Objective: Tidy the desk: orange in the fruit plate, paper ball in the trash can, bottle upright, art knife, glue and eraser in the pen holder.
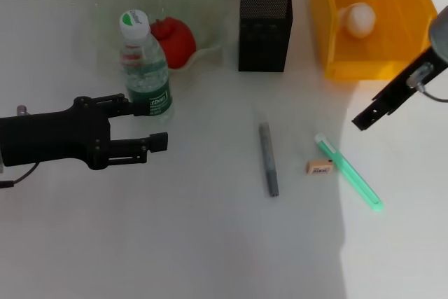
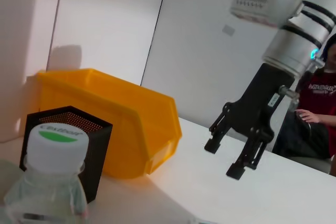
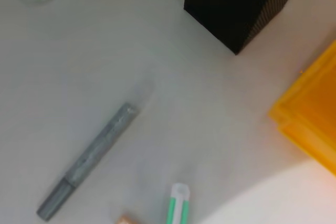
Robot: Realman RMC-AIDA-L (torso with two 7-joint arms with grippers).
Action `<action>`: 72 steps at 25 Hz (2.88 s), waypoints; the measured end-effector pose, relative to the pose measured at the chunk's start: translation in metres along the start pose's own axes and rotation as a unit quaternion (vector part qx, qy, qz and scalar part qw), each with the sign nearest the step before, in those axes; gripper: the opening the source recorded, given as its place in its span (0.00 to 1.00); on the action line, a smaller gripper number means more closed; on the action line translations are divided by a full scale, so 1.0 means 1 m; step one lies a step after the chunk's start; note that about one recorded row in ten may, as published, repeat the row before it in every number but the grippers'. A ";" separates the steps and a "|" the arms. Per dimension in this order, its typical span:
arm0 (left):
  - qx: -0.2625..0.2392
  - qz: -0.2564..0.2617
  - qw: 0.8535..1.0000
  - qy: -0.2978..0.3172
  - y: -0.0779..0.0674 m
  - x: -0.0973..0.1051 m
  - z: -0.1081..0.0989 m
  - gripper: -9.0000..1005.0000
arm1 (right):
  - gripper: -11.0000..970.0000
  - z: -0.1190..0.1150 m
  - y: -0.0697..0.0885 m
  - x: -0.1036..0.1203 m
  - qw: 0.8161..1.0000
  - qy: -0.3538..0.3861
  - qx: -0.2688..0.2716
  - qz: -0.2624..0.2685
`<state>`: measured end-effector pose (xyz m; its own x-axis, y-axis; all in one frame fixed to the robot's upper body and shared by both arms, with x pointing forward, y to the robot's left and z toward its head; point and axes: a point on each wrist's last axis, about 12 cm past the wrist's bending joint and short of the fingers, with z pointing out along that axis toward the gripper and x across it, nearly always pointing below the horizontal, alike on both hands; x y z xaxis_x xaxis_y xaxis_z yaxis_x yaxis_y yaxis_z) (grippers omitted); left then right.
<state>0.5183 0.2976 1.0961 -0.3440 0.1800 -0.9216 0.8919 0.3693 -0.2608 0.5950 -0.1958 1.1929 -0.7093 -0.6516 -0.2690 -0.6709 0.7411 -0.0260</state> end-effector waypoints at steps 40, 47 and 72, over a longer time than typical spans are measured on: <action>-0.017 -0.012 1.000 0.017 0.001 0.010 0.019 0.78 | 0.23 0.070 0.028 -0.005 0.999 -0.038 -0.017 0.012; -0.012 -0.012 1.000 0.015 0.000 0.008 0.019 0.78 | 0.19 0.009 0.017 0.002 0.975 -0.215 -0.014 0.052; -0.003 -0.007 1.000 0.000 -0.001 0.002 0.031 0.78 | 0.23 0.077 -0.039 -0.019 0.726 -0.633 -0.098 0.249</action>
<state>0.5255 0.2689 1.0852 -0.3567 0.1739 -0.9179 0.8849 0.3779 -0.2723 0.6515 -0.2003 1.1252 -0.1898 0.4532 -0.8710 -0.5051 0.7156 0.4824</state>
